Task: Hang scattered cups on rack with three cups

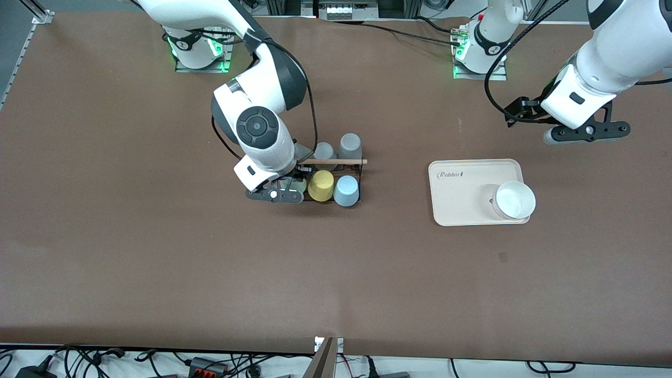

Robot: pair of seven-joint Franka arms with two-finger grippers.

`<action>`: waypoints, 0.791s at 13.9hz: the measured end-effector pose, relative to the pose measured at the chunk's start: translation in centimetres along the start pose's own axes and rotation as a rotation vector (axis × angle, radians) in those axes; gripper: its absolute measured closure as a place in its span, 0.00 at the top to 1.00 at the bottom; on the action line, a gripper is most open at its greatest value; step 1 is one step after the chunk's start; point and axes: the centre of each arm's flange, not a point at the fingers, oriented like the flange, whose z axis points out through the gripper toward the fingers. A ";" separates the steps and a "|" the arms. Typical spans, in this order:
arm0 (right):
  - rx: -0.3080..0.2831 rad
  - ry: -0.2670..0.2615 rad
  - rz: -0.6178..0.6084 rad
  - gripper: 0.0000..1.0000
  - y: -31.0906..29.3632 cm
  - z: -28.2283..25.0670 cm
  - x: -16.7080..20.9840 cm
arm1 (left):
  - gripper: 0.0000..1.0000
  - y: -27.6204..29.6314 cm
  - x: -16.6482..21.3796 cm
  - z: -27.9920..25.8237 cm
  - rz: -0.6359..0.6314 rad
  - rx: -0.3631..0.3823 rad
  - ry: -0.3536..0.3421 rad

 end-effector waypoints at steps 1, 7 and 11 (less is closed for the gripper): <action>-0.003 -0.004 -0.003 0.65 -0.3 0.8 0.0 | 1.00 0.0 0.0 0.0 0.003 0.000 -0.002; -0.011 0.010 -0.002 0.89 -0.3 1.4 0.6 | 1.00 -0.8 0.0 0.1 0.008 -0.012 -0.036; 0.041 0.106 0.030 1.00 1.0 -4.6 3.0 | 1.00 -2.0 0.3 -0.3 -0.004 -0.031 -0.031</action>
